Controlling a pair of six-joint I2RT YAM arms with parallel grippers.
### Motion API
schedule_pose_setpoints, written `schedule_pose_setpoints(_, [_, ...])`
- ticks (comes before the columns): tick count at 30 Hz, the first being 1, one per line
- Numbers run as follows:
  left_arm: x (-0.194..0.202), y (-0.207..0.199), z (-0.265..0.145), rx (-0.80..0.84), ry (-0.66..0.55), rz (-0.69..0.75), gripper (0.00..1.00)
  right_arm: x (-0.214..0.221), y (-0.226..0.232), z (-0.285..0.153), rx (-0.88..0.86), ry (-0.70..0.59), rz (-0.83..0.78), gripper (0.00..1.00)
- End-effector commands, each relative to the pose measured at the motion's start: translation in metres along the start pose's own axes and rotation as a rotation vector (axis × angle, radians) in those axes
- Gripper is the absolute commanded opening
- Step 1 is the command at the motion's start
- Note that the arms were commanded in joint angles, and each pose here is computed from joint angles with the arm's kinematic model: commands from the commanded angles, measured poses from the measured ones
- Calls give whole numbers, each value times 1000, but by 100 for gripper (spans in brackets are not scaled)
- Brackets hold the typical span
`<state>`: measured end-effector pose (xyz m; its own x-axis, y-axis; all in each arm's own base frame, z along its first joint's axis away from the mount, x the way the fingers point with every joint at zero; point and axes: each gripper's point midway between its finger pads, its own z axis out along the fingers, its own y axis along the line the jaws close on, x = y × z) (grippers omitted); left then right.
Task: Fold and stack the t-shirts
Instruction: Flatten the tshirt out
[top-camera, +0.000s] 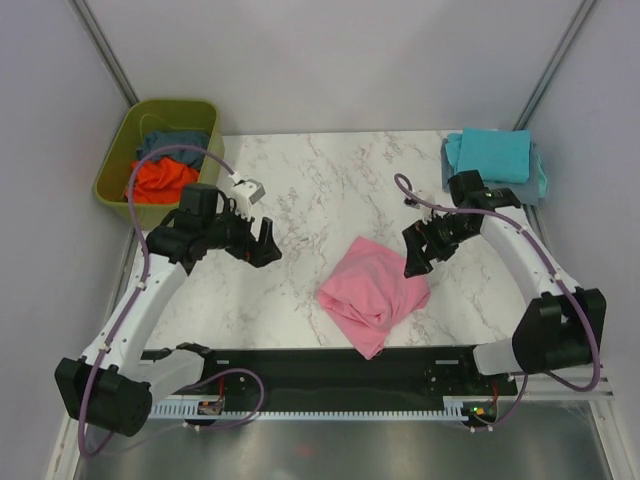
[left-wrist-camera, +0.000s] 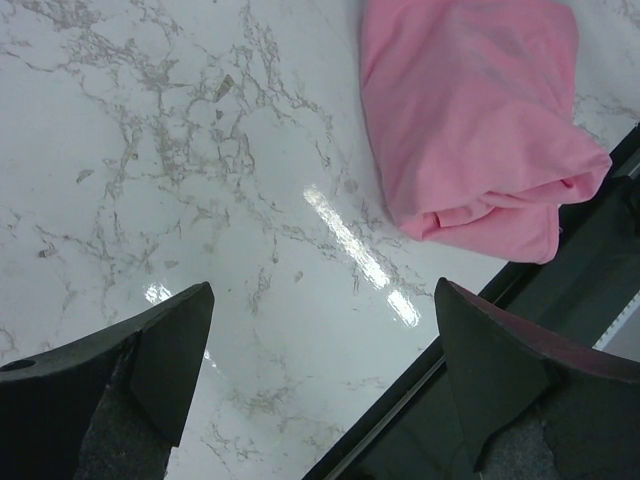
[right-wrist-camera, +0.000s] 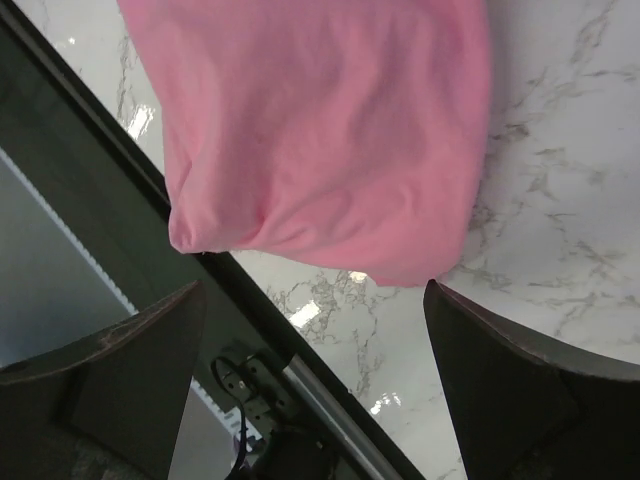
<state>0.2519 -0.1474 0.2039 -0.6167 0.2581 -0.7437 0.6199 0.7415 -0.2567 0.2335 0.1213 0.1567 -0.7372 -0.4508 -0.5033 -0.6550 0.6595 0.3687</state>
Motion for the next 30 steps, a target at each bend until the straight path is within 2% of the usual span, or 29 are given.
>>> schedule_pose_setpoints(1, [-3, 1, 3, -8, -30, 37, 99, 8, 15, 9, -160, 95, -47, 97])
schedule_pose_setpoints(4, [-4, 15, 9, -62, -27, 30, 100, -16, 23, 9, -212, 91, -145, 97])
schedule_pose_setpoints(7, [-15, 33, 9, -102, -65, -49, 99, -21, 39, 20, -266, 128, -221, 98])
schedule_pose_setpoints(12, [-33, 68, 2, -156, -143, -147, 99, 12, 67, 45, -425, 323, -301, 97])
schedule_pose_setpoints(16, [-41, 90, -17, -235, -174, -167, 99, 22, 58, 65, -427, 398, -316, 97])
schedule_pose_setpoints(19, [-40, 94, -20, -250, -174, -149, 99, 27, 47, 77, -394, 421, -314, 98])
schedule_pose_setpoints(21, [-35, 106, -26, -279, -177, -181, 99, 24, 37, 90, -357, 390, -331, 98])
schedule_pose_setpoints(26, [-34, 113, -38, -306, -189, -205, 99, 27, 34, 111, -385, 386, -289, 98])
schedule_pose_setpoints(30, [-35, 115, -40, -318, -187, -200, 99, 18, 37, 122, -405, 360, -292, 90])
